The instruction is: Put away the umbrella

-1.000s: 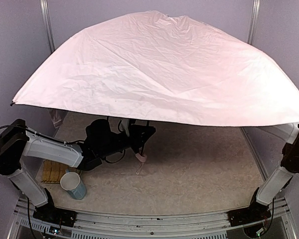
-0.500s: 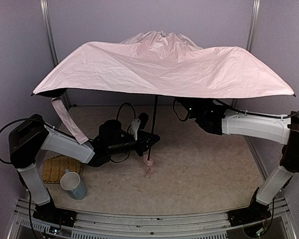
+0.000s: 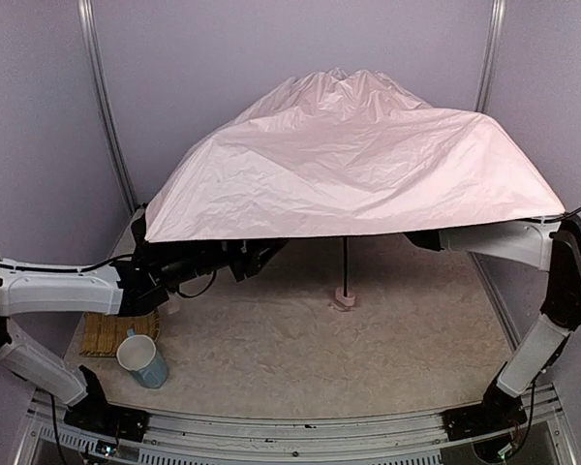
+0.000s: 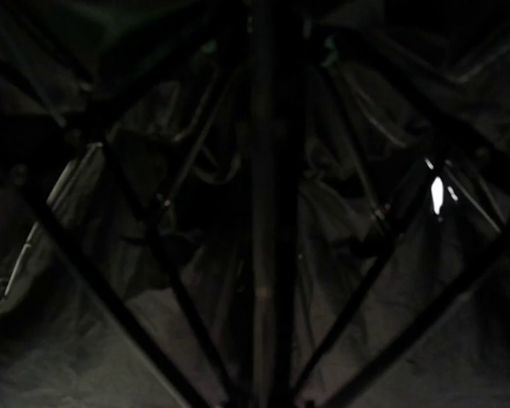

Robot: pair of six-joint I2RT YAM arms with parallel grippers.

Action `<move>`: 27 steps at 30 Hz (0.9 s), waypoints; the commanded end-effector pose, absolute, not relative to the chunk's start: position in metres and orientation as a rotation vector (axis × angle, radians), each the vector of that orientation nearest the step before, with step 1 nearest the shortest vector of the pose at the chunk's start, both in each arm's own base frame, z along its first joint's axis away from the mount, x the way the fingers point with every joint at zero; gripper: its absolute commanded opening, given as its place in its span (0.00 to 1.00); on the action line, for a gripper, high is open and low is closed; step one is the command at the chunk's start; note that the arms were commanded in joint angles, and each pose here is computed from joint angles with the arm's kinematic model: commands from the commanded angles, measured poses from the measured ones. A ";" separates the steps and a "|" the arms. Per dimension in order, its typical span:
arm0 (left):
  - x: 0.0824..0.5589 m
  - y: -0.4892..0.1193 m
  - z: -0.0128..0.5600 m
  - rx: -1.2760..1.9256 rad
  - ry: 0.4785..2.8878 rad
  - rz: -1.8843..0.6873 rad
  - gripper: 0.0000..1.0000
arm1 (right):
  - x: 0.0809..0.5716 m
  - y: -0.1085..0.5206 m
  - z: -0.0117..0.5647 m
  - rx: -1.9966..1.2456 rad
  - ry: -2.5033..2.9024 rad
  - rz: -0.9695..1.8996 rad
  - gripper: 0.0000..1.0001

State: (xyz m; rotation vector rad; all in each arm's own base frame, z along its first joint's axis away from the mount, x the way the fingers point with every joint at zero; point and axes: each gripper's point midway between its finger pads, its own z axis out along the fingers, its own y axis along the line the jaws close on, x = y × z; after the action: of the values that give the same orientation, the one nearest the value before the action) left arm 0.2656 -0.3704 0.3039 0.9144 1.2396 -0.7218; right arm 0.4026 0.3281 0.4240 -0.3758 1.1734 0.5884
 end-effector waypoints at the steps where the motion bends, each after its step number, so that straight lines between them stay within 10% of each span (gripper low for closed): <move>1: 0.224 -0.350 0.281 1.080 1.276 -0.653 0.57 | 0.374 0.269 0.556 -0.179 0.738 0.570 0.00; 11: 0.137 -0.248 0.403 0.844 0.817 -0.697 0.64 | 0.373 0.225 0.612 -0.206 0.618 0.454 0.00; 20: 0.214 -0.154 0.513 0.263 0.913 -0.624 0.66 | 0.394 0.259 0.503 -0.444 0.922 0.457 0.00; 27: 0.307 -0.277 0.482 0.662 1.174 -0.778 0.91 | 0.381 0.329 0.456 -0.520 0.963 0.671 0.00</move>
State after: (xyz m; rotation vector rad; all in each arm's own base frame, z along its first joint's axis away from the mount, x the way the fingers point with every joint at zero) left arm 0.2485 -0.2015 0.5484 0.4318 0.9069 -0.6276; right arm 0.3951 0.2834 0.4713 -0.4606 0.9599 0.5187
